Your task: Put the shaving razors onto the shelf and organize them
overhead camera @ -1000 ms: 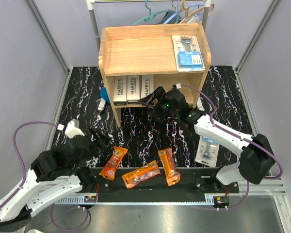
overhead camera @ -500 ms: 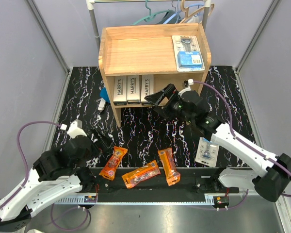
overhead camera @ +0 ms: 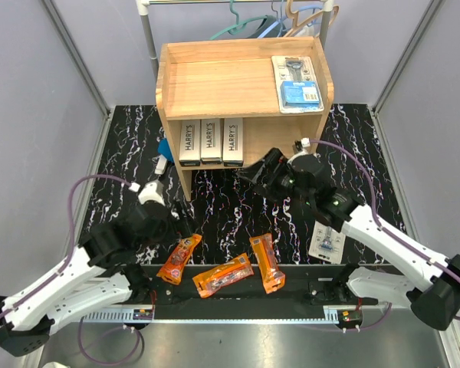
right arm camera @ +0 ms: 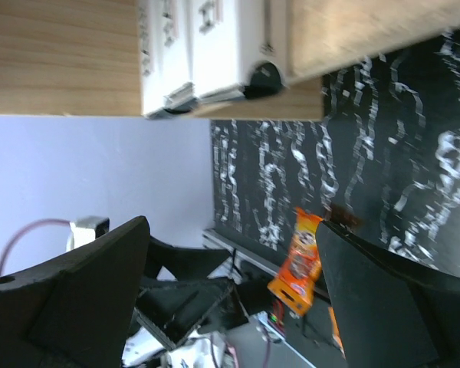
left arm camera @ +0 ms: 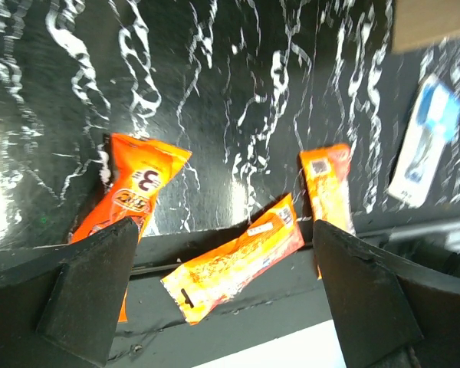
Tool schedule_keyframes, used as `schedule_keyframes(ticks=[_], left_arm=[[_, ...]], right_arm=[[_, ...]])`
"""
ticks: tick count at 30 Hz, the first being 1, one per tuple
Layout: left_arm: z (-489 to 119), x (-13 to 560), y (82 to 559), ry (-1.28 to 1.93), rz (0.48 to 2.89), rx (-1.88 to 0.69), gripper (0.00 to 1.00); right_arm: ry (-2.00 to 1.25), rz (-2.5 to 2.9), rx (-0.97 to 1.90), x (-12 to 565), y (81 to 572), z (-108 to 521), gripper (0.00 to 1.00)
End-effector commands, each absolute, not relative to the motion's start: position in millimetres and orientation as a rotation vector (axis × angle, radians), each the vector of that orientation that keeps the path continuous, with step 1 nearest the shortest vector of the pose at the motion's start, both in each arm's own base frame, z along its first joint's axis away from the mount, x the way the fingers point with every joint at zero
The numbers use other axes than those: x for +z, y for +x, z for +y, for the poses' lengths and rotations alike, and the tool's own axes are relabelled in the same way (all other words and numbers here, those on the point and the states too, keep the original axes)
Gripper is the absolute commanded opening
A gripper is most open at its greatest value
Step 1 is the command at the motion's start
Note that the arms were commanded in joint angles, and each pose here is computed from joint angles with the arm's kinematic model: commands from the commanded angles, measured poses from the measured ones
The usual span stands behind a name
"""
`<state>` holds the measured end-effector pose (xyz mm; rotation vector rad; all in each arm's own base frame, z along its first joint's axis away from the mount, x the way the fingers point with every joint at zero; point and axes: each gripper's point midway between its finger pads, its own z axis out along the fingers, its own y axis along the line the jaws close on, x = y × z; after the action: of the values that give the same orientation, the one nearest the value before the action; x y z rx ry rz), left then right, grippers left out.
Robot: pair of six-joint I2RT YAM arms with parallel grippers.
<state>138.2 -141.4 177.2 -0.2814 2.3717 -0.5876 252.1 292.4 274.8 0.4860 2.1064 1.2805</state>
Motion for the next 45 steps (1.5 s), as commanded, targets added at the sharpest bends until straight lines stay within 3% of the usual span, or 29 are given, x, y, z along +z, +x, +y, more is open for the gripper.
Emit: schedule_keyframes(ticks=[1, 10, 18, 26, 37, 41, 45], left_arm=[[-176, 180, 141, -0.097, 2.378, -0.704, 0.99], [-212, 154, 132, 0.181, 2.472, -0.708, 0.99], [-255, 115, 105, 0.576, 2.595, -0.551, 0.99], [-287, 81, 79, 0.838, 2.635, -0.387, 0.98], [-297, 44, 67, 0.961, 2.651, -0.202, 0.96], [-293, 35, 72, 0.946, 2.653, -0.113, 0.93], [-294, 29, 74, 0.95, 2.653, -0.08, 0.82]], right_arm=[[0.434, 2.177, 1.158, 262, 228, 263, 1.0], [0.521, 2.354, 0.977, 191, 178, 211, 1.0], [0.578, 2.472, 0.894, 152, 141, 182, 1.0], [0.611, 2.487, 0.887, 140, 123, 166, 1.0], [0.666, 2.463, 0.923, 137, 105, 150, 1.0], [0.66, 2.466, 0.923, 136, 103, 149, 1.0], [0.657, 2.47, 0.917, 135, 103, 149, 1.0]])
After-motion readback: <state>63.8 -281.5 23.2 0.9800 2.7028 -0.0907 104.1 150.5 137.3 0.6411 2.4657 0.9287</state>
